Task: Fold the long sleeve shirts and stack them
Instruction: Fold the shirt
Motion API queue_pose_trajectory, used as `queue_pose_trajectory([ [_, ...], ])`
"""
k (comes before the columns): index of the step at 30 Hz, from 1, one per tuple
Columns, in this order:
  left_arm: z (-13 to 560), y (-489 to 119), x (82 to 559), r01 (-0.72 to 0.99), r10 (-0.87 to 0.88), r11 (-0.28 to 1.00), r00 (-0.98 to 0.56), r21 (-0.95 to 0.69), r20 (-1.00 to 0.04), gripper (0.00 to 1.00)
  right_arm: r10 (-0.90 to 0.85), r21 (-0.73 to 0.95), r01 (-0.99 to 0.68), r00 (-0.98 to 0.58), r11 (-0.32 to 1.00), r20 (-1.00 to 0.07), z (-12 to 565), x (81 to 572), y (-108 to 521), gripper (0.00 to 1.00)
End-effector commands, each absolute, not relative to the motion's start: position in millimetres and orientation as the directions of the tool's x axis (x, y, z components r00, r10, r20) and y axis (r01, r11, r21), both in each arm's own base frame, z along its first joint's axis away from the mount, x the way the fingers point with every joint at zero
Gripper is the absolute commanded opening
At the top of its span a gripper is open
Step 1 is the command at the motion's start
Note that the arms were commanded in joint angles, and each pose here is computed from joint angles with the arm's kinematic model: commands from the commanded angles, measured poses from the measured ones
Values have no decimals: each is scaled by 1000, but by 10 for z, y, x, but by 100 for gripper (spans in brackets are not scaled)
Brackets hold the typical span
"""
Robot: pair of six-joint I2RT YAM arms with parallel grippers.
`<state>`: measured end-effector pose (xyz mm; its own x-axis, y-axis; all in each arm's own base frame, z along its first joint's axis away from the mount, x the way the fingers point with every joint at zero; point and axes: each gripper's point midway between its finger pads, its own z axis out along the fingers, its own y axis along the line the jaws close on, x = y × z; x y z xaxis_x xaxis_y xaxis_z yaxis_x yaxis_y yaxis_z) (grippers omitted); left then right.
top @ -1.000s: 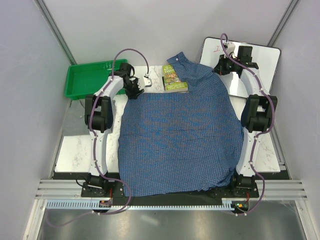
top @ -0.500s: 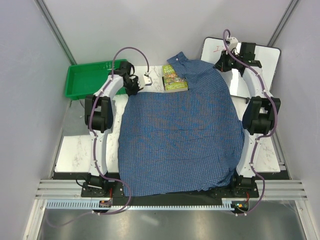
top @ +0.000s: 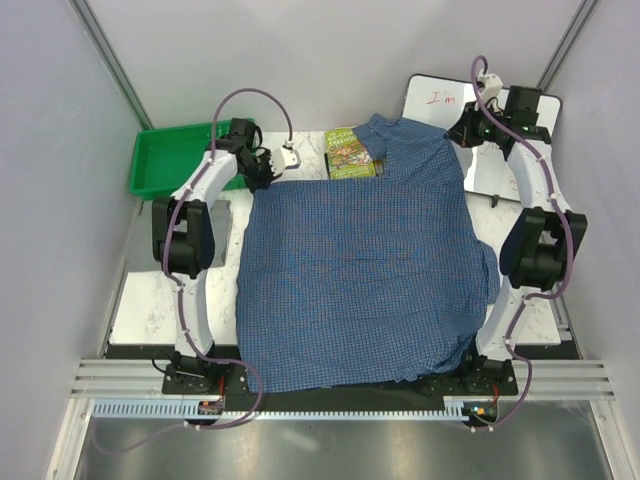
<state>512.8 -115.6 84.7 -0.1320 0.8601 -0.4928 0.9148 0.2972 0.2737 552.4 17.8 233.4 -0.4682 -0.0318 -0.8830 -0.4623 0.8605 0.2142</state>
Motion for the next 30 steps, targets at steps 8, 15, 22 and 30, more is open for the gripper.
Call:
queue_pose_trajectory([
  [8,1389,-1229,4380,920,826,258,-52,294,-562,2,-103,138,-507,-418,851,-903,2881,4654,120,0],
  [15,1396,-1198,3742,939,825,209,-20,273,-564,2,-183,103,-517,-472,850,-862,2711,4059,88,0],
  [22,1087,-1212,3003,975,853,119,-4,187,-521,2,-264,70,-495,-570,866,-778,2277,3487,-63,0],
  [30,796,-1229,2753,989,869,118,-59,90,-491,2,-316,67,-499,-640,864,-701,1917,3231,-192,0],
])
